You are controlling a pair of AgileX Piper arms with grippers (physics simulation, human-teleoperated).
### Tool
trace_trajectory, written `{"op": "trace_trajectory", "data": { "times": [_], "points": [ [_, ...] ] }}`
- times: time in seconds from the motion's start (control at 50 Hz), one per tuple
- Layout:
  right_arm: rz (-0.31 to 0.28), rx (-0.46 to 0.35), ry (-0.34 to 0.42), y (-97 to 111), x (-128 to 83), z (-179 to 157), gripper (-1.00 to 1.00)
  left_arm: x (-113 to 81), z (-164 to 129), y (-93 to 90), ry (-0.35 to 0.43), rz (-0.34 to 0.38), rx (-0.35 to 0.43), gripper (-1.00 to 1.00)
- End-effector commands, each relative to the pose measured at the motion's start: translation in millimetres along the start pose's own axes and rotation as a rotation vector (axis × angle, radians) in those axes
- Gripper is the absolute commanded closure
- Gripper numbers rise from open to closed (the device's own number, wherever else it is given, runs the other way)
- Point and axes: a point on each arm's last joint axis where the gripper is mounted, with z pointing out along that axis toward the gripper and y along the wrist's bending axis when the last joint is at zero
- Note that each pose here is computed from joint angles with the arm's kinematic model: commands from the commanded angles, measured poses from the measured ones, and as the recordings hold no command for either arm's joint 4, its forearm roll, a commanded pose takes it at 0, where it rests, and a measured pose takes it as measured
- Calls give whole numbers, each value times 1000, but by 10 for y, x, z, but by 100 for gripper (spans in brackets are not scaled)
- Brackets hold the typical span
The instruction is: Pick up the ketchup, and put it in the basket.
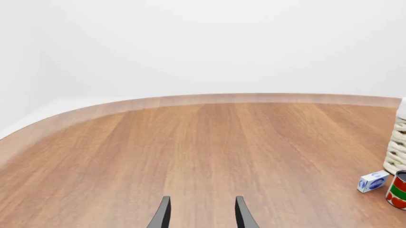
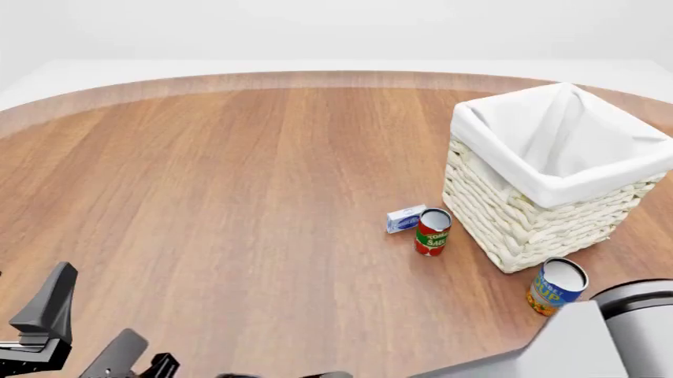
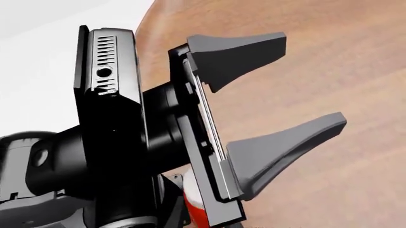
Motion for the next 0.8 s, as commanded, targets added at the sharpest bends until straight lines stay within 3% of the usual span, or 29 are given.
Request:
{"op": "trace_trajectory", "data": {
  "times": [0.02,0.8],
  "points": [
    [67,9,-16,-38,-2,-42,100,0,0,0,0,0,0,-100],
    [98,48,-64,-257,-132,-251,100,0,0,0,0,0,0,-100]
  ]
}}
